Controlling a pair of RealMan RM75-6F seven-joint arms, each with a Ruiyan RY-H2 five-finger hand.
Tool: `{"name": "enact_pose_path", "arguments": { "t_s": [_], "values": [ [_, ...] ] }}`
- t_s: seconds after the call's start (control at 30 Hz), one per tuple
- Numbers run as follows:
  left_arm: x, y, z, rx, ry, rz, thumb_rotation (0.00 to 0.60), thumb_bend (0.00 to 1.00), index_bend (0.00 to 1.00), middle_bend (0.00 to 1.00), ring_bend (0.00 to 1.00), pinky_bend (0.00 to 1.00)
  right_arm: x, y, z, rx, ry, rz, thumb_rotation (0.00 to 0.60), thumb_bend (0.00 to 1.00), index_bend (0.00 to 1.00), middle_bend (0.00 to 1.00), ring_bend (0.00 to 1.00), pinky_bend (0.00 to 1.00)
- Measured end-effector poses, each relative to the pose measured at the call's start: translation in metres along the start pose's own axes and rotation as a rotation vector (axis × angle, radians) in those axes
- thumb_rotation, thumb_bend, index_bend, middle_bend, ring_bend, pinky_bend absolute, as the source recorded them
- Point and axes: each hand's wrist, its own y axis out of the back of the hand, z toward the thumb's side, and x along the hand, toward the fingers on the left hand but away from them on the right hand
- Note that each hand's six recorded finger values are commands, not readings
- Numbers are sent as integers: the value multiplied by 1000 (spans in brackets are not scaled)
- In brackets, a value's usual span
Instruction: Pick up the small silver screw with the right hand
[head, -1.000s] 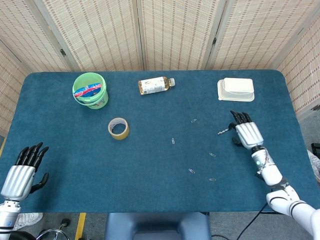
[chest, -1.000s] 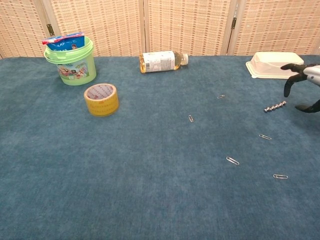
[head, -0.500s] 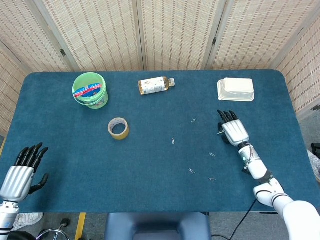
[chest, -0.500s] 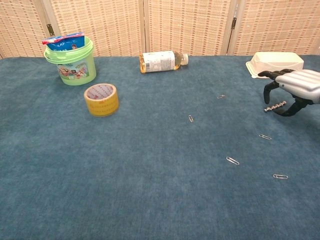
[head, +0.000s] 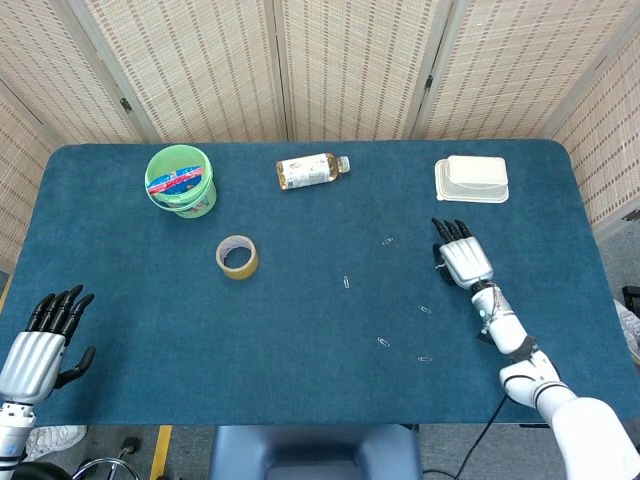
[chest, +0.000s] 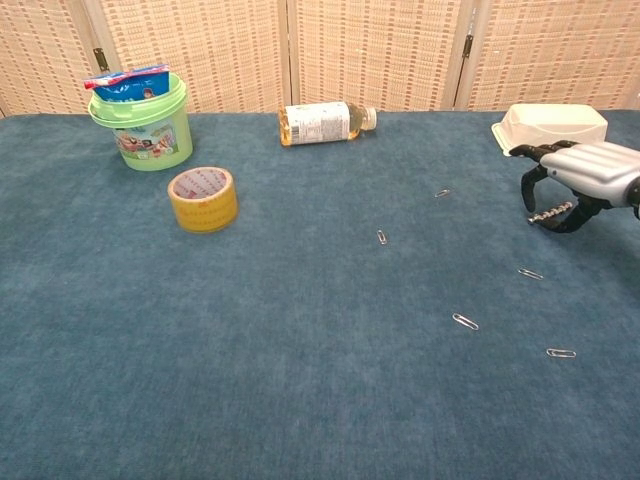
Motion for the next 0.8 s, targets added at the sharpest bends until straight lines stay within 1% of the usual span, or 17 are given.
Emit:
{"name": "enact_pose_path", "arguments": {
  "t_s": [0.4,0.8],
  "values": [
    [0,1,0,-8,-1,2,600,470,0,36,42,83,-2,-4,0,3,-9,16,600,383,497,0,0,0],
    [-3,5,1,-19,-21,22,600,471,0,36,42,82,-4,-4,2,8,-14,19,600,383,570,0,0,0]
  ]
}}
